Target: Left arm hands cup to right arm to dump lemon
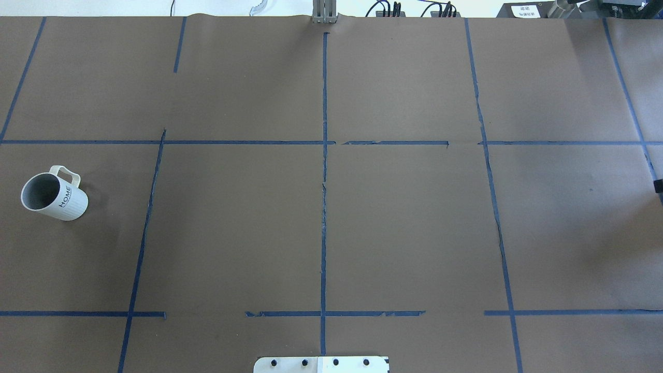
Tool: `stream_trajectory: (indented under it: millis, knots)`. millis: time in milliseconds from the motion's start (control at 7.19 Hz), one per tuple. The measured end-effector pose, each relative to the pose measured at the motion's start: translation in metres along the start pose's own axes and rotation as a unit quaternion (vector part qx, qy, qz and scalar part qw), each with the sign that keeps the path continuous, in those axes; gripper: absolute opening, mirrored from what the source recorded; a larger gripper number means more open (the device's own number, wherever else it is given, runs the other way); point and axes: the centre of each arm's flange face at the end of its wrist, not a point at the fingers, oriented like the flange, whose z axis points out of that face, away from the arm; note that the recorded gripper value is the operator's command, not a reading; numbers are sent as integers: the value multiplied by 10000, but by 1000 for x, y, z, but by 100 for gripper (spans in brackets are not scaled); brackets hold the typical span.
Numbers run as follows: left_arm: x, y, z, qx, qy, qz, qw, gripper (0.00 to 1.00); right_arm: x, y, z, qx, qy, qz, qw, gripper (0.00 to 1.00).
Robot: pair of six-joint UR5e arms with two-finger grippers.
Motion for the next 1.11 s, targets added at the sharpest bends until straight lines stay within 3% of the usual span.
stream_trajectory:
  millis: [278, 557, 835, 1113]
  knots:
    - [-22, 3, -26, -213, -96, 453, 9987, 100, 59, 25, 16, -432, -133, 359, 9983, 100]
    - [-49, 16, -27, -542, -98, 706, 9960, 100, 94, 34, 15, -547, -286, 232, 9978, 100]
    - [-81, 35, -13, -819, 283, 500, 9950, 100, 118, 30, 3, -676, -262, 40, 9974, 100]
    - [-89, 42, -19, -757, 541, -19, 9957, 100, 122, 19, -3, -771, -235, 2, 9967, 100]
